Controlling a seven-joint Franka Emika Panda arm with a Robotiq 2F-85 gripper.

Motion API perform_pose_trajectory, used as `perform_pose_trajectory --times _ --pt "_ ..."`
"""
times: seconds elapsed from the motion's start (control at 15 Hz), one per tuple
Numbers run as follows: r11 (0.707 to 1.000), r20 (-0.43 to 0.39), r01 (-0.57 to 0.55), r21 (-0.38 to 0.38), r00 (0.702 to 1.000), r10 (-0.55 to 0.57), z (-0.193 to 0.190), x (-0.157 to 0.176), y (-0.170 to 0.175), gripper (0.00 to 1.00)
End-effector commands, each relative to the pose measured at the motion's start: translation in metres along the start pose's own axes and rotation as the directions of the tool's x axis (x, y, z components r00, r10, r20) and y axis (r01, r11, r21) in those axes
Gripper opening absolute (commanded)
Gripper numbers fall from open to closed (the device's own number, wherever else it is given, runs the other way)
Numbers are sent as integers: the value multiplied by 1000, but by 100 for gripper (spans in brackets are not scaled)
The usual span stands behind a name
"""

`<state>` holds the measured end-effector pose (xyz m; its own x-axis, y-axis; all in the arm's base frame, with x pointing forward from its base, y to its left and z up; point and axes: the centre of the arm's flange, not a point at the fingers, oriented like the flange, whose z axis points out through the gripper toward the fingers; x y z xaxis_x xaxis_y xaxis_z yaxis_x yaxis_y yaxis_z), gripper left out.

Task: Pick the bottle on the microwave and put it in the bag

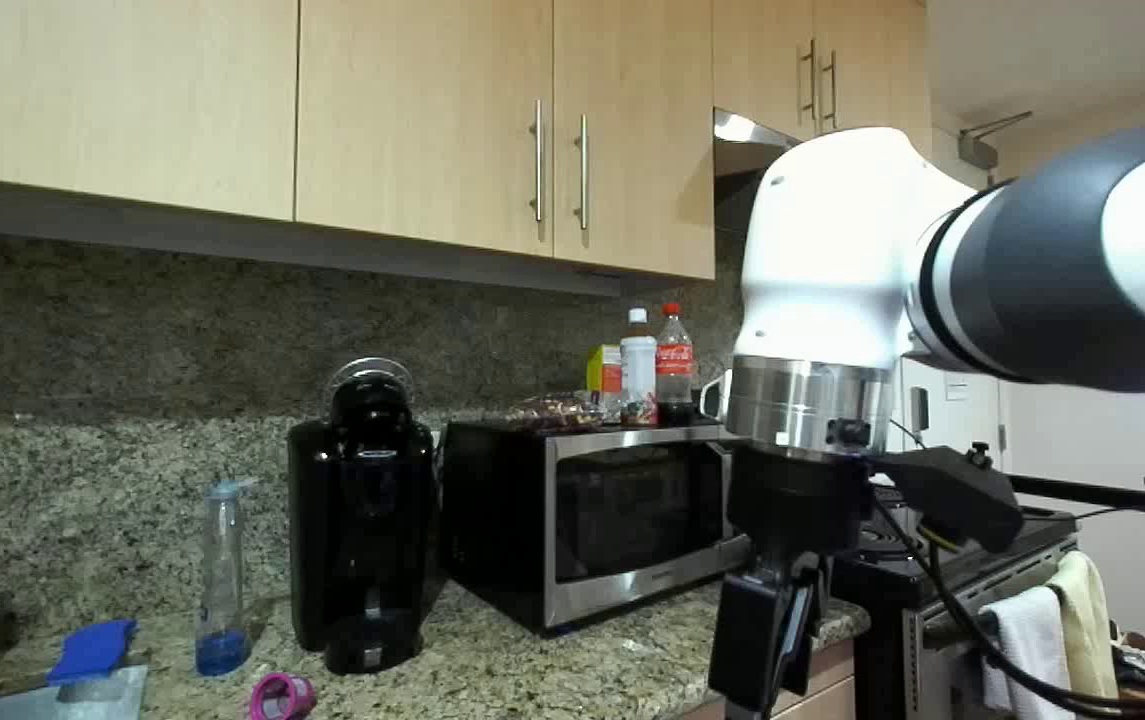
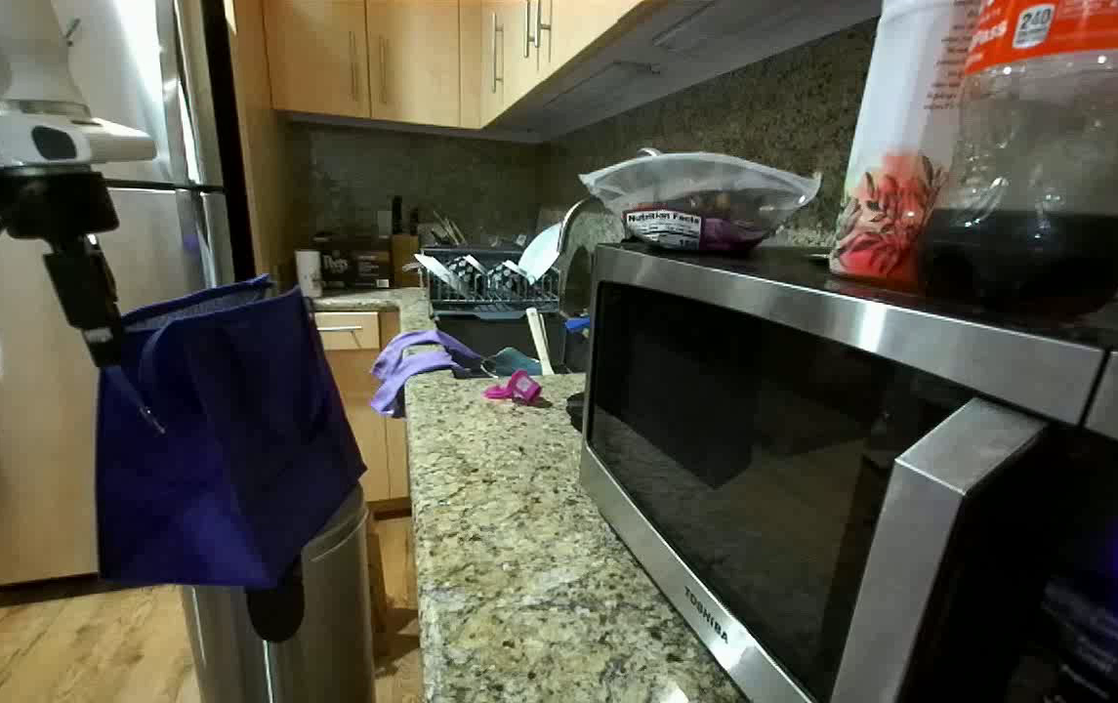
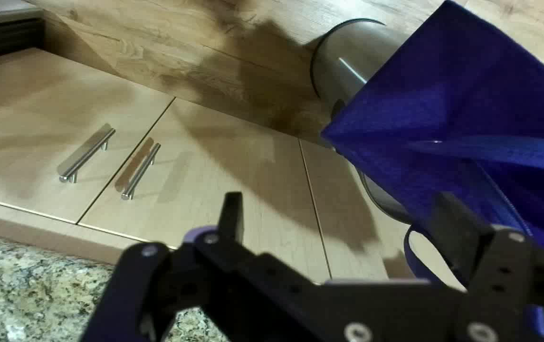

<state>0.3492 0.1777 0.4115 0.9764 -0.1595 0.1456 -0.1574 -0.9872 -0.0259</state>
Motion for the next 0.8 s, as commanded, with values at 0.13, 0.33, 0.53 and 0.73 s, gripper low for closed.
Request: perform_pose_trajectory --times 0.13,0.33,0.53,0.73 --pt "999 -13 -21 -24 1000 21 -13 9 5 100" --pt "998 -40 -50 -46 998 49 -35 25 18 100" --pt "994 -85 -101 -34 992 98 -69 53 46 100" --pt "975 -182 -222 8 959 219 -122 90 92 100"
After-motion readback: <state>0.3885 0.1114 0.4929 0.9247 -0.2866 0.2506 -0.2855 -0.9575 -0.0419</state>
